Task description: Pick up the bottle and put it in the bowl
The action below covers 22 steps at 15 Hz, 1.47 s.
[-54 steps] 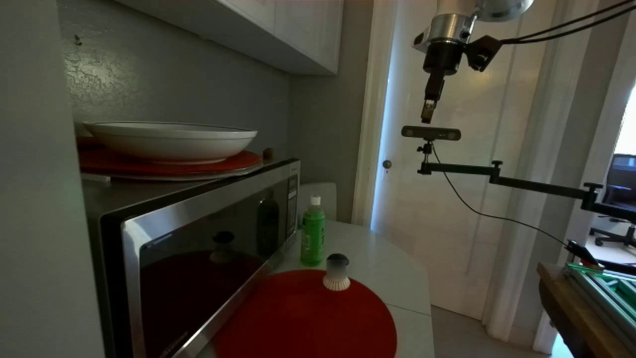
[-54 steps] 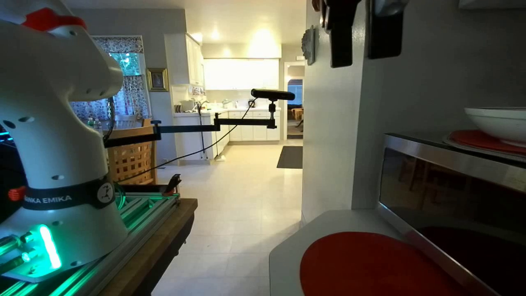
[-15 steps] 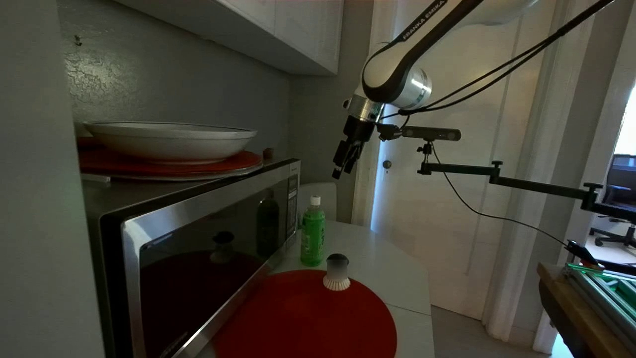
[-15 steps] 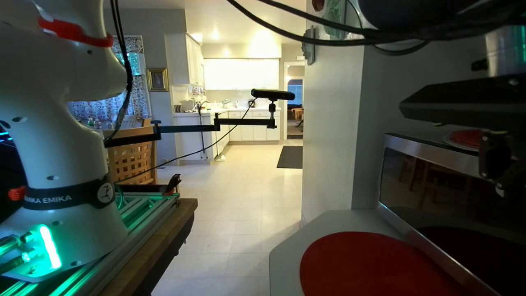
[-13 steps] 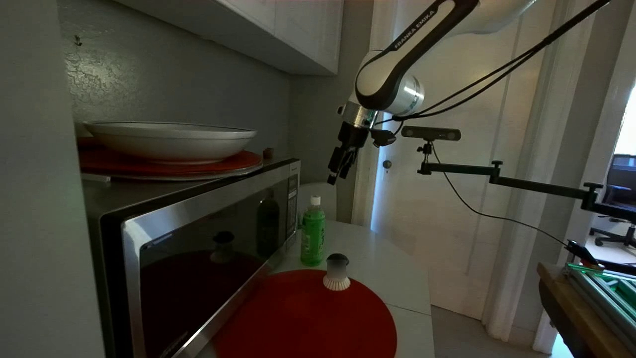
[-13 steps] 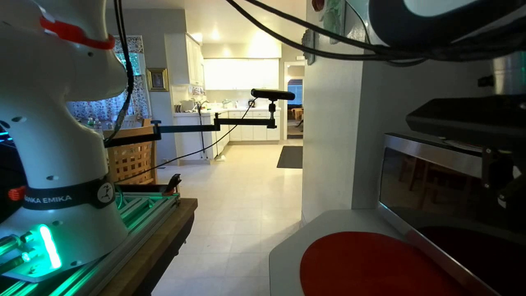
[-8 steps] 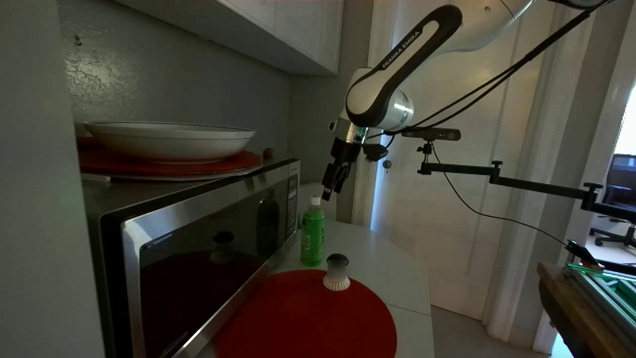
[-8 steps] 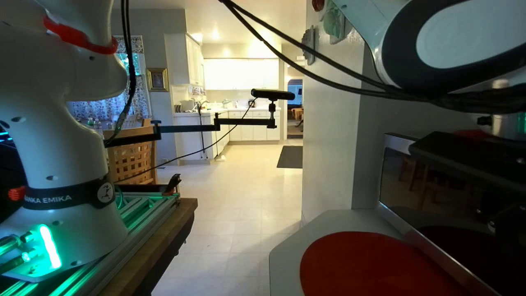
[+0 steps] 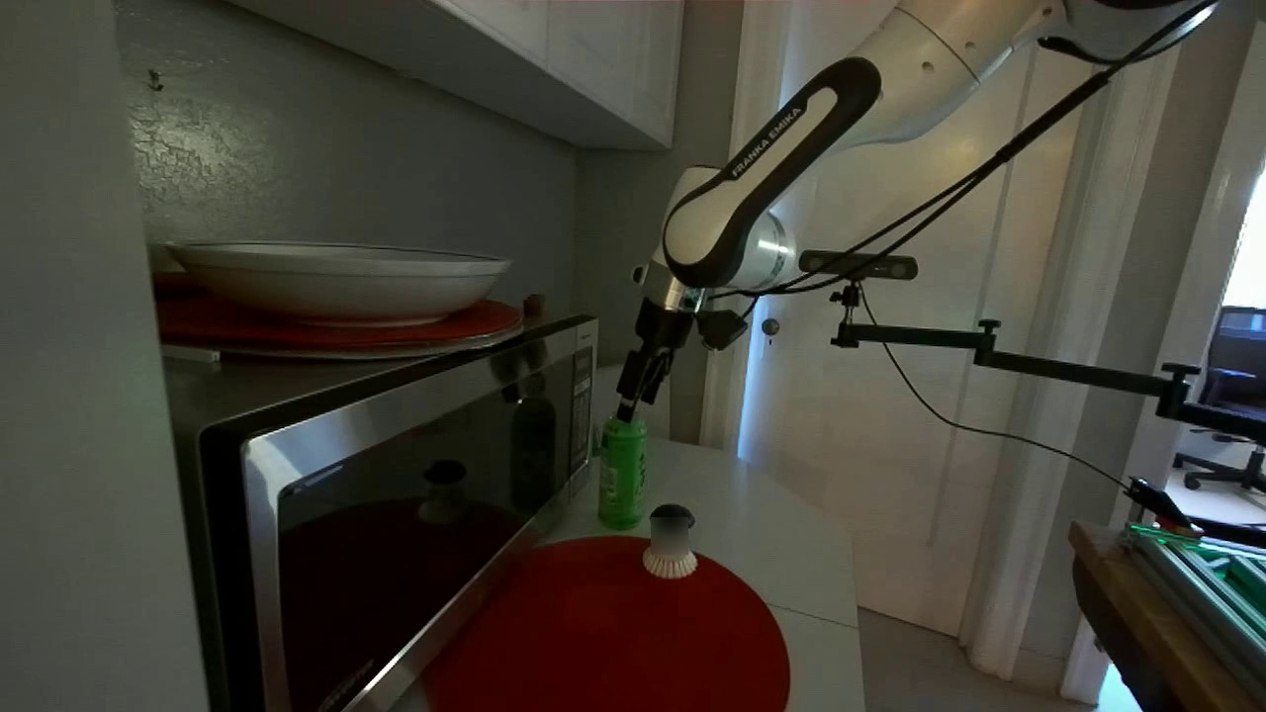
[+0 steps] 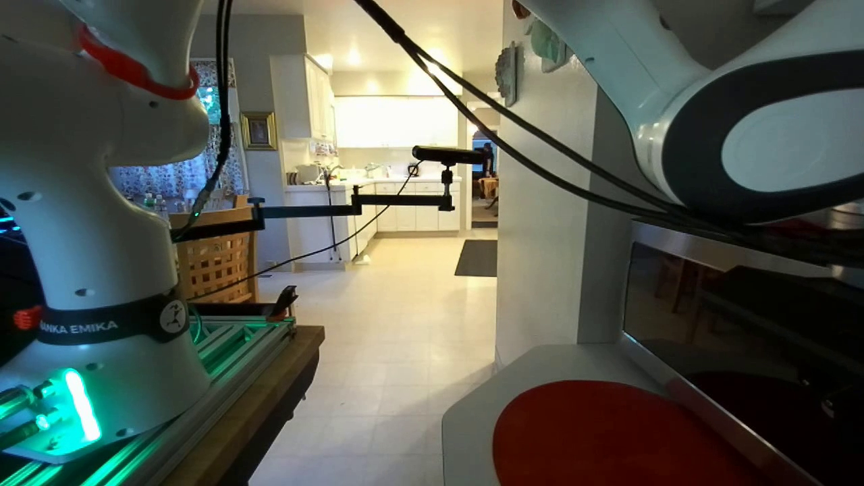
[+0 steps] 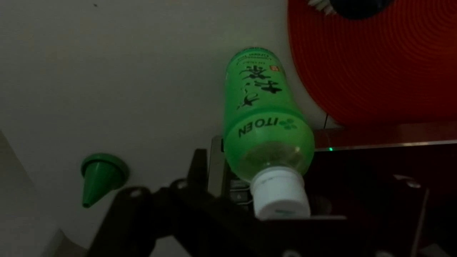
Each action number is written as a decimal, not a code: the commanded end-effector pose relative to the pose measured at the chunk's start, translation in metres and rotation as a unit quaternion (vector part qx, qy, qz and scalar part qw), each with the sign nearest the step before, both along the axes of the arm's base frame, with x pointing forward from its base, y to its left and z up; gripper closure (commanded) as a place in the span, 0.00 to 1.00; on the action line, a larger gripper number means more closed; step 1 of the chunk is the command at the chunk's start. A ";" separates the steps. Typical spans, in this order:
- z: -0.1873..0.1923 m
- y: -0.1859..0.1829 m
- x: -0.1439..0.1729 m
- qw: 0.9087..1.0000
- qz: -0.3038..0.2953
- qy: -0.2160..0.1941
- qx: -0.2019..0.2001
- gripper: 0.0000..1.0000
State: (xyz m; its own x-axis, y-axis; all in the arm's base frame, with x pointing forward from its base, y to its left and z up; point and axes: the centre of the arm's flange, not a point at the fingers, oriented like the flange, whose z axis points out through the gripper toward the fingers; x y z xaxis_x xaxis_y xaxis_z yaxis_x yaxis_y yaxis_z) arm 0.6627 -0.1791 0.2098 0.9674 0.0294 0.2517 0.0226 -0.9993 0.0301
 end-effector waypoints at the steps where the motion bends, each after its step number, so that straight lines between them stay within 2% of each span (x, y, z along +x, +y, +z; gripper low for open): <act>1: -0.012 -0.005 0.024 1.000 0.013 -0.019 -0.006 0.00; 7: -0.036 0.005 0.025 1.000 0.020 -0.011 0.001 0.00; 9: -0.033 0.004 0.025 1.000 0.021 -0.013 0.000 0.00; 11: -0.033 0.003 0.025 1.000 0.020 -0.013 0.000 0.28; 14: -0.032 0.001 0.025 1.000 0.020 -0.013 0.000 0.51; 15: -0.031 0.001 0.025 1.000 0.020 -0.013 0.000 0.55; 18: -0.018 0.003 0.021 1.000 0.015 -0.013 -0.012 0.55; 22: 0.043 0.002 -0.011 1.000 -0.007 -0.015 -0.020 0.55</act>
